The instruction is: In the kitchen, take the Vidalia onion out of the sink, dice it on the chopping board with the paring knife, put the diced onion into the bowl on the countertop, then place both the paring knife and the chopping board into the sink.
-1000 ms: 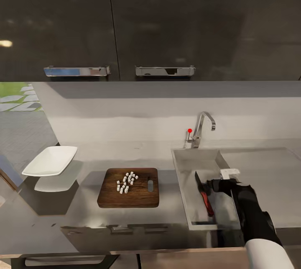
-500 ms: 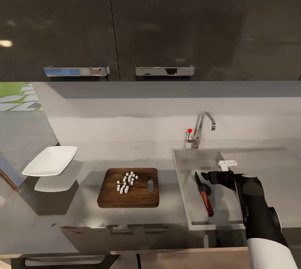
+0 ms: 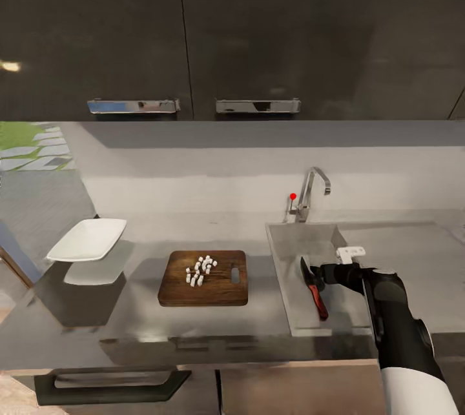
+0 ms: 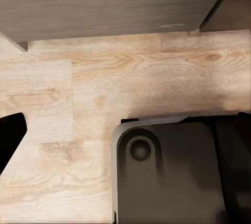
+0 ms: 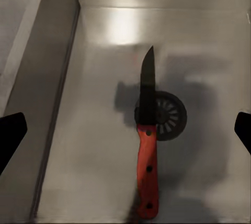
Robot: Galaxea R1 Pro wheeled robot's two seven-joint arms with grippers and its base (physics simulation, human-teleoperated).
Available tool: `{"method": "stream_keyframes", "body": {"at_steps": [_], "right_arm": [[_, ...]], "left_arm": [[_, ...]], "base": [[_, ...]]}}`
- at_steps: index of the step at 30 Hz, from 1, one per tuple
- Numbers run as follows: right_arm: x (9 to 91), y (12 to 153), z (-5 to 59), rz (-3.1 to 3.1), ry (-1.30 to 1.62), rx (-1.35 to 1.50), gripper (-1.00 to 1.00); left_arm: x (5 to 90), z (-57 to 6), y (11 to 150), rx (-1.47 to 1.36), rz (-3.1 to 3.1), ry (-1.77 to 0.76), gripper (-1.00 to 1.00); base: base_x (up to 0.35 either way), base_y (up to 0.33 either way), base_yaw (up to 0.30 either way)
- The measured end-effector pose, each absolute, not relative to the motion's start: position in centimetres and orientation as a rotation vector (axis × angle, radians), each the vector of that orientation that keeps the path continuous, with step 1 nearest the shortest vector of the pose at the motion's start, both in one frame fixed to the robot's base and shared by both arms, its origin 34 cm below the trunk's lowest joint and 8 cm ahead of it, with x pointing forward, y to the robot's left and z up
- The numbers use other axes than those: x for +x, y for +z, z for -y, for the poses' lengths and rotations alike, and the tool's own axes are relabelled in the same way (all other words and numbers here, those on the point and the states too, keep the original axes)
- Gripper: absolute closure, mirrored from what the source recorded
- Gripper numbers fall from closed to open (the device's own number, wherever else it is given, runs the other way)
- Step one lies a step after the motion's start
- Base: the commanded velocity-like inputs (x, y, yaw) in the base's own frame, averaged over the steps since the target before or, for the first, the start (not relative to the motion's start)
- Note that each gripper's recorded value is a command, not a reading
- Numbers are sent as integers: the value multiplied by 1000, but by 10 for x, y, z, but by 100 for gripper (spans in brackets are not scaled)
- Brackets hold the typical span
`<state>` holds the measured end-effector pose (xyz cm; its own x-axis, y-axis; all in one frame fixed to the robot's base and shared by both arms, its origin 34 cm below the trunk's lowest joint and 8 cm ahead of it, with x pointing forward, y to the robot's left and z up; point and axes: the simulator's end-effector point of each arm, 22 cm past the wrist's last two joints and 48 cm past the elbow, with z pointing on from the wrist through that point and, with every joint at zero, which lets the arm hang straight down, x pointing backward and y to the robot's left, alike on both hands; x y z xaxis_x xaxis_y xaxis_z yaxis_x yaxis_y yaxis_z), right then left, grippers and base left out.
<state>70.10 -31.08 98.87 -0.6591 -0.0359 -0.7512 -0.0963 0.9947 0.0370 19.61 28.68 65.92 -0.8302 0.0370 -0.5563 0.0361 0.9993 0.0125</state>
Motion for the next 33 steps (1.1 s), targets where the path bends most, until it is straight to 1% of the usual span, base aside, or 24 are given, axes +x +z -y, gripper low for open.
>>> {"method": "stream_keyframes", "body": {"at_steps": [18, 24, 33], "right_arm": [[701, 989, 310, -2287, 94, -93, -100], [701, 990, 310, -2286, 94, -94, -100], [701, 990, 310, -2284, 95, -96, -100]], "left_arm": [[197, -287, 660, 51, -2547, 1, -100], [196, -287, 660, 51, -2547, 1, -100], [196, -286, 660, 52, -2547, 0, -100]], "base": [[-295, 152, 0], [-34, 243, 0], [9, 39, 0]]}}
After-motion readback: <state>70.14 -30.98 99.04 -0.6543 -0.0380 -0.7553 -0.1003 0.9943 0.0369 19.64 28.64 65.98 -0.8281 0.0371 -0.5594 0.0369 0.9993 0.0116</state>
